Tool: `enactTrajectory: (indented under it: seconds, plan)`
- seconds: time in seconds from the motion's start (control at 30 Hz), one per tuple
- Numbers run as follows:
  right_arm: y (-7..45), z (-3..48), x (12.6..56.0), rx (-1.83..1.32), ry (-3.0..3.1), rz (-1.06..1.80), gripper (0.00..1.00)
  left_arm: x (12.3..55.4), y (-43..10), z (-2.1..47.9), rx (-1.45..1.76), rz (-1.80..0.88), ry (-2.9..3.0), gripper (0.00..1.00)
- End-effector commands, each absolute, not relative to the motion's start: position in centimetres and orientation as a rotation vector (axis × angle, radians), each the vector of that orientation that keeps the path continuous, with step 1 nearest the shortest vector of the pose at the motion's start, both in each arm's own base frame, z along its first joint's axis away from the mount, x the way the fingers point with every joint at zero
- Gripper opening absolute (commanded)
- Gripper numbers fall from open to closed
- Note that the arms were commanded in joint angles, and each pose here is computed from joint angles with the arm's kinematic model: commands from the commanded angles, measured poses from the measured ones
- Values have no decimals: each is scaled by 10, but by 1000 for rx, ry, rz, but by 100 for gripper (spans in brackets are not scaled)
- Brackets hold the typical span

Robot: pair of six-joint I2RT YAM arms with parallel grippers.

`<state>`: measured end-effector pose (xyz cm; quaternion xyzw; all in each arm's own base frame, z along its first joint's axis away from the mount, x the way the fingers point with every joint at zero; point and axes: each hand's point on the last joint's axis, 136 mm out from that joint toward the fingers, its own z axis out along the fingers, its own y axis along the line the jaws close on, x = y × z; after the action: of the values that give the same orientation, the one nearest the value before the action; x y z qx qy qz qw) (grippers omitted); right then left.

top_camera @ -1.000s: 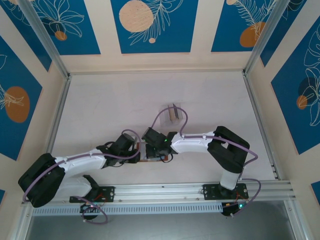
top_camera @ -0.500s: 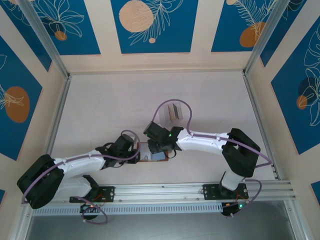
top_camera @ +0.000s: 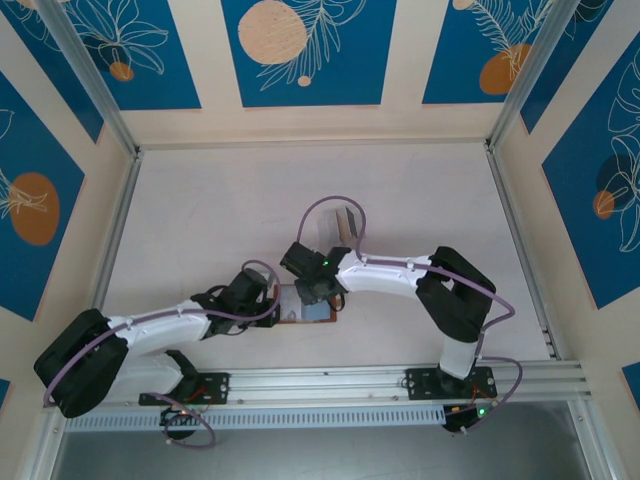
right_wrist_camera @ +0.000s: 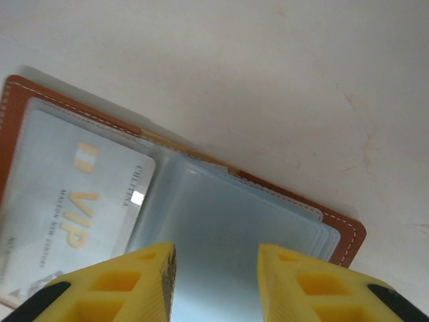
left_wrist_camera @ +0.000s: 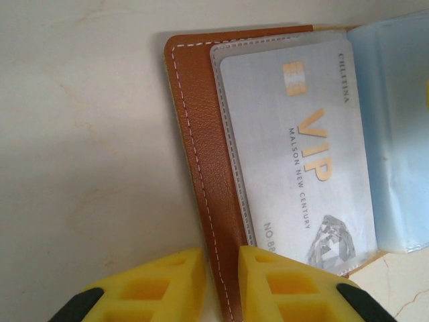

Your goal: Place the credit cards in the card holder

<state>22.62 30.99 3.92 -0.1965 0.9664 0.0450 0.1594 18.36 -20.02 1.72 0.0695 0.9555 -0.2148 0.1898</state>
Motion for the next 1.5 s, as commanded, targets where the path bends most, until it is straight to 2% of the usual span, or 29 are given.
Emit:
enactTrajectory:
  seconds: [0.0,0.37,0.47,0.57,0.67,0.87,1.0,1.27,1.47]
  plan:
    - [301,34,230,-558,2768,47,39,175,-191,3,180,-563,2735,22]
    - [288,-1,215,-523,2838,-52,40,175,-193,3,186,-567,2733,22]
    - [287,-9,211,-504,2859,-45,35,176,-193,4,188,-568,2732,22]
    - [286,-10,209,-481,2863,-34,25,175,-192,3,189,-566,2736,22]
    - [287,0,211,-473,2833,-26,15,175,-192,3,190,-566,2735,22]
    - [298,32,220,-501,2762,-8,5,174,-196,0,198,-580,2741,22]
    - [315,49,221,-535,2751,84,7,174,-199,1,195,-604,2730,22]
    - [352,55,216,-516,2818,339,31,174,-204,2,200,-617,2725,22]
    - [377,58,210,-463,2851,655,38,172,-204,0,186,-618,2729,22]
